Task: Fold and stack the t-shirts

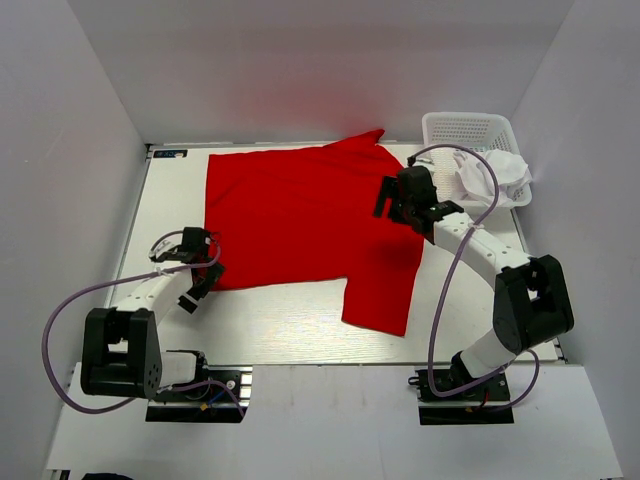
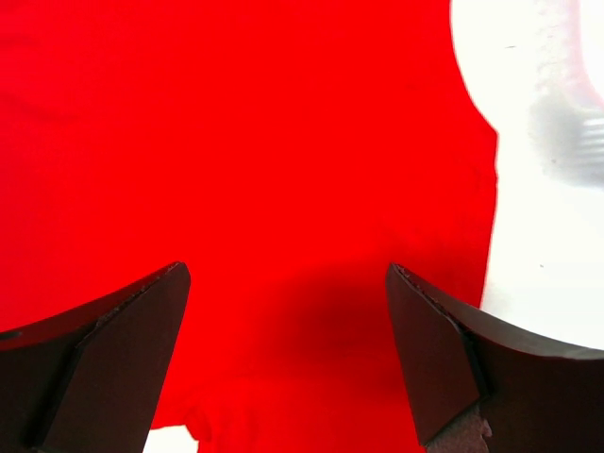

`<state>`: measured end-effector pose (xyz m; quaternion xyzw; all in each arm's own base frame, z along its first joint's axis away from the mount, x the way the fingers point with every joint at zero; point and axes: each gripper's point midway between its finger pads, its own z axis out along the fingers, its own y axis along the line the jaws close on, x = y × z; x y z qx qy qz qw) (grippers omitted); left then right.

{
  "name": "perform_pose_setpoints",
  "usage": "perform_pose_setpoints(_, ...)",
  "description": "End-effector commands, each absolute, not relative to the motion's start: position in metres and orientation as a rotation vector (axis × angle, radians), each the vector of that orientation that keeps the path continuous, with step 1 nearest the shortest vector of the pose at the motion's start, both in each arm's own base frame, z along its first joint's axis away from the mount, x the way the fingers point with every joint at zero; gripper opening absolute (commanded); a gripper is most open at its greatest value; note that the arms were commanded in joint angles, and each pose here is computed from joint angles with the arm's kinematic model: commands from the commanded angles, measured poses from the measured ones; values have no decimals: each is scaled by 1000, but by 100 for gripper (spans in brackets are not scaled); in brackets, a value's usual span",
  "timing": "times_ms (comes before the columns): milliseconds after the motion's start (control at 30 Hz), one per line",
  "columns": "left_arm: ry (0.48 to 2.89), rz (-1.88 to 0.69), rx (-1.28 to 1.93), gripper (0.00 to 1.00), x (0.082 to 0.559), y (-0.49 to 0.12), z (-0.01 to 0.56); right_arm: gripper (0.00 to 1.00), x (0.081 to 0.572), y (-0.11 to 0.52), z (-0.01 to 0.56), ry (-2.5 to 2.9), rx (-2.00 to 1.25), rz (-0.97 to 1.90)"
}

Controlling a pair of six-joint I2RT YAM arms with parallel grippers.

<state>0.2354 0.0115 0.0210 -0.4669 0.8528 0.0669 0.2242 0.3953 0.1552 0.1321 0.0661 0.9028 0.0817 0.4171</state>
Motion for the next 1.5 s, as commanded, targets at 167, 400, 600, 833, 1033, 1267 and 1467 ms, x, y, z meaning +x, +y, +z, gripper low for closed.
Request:
perform_pose_setpoints(167,2274,240,-1323,77,245,22,20,90,394,159,141,2239,207,256)
perform_pose_setpoints(400,2409,101,-1231,35,252,-1,-4,90,358,131,110,2369,216,96)
perform_pose_setpoints(600,2490,149,-1250,0,237,-3,-12,87,284,108,82,2550,285,47)
perform_pose_setpoints(833,2453,110,-1213,0,241,-2,9,83,189,133,59,2863,121,156)
perform_pose_setpoints(1033,2410,105,-1205,0,243,1,24,81,133,138,22,3034,64,115)
perform_pose_setpoints(1267,2361,161,-1258,0,235,9,31,54,126,148,-5,3079,18,97)
perform_pose_setpoints(1467,2321,148,-1263,0,246,11,44,0,147,150,15,3000,38,73)
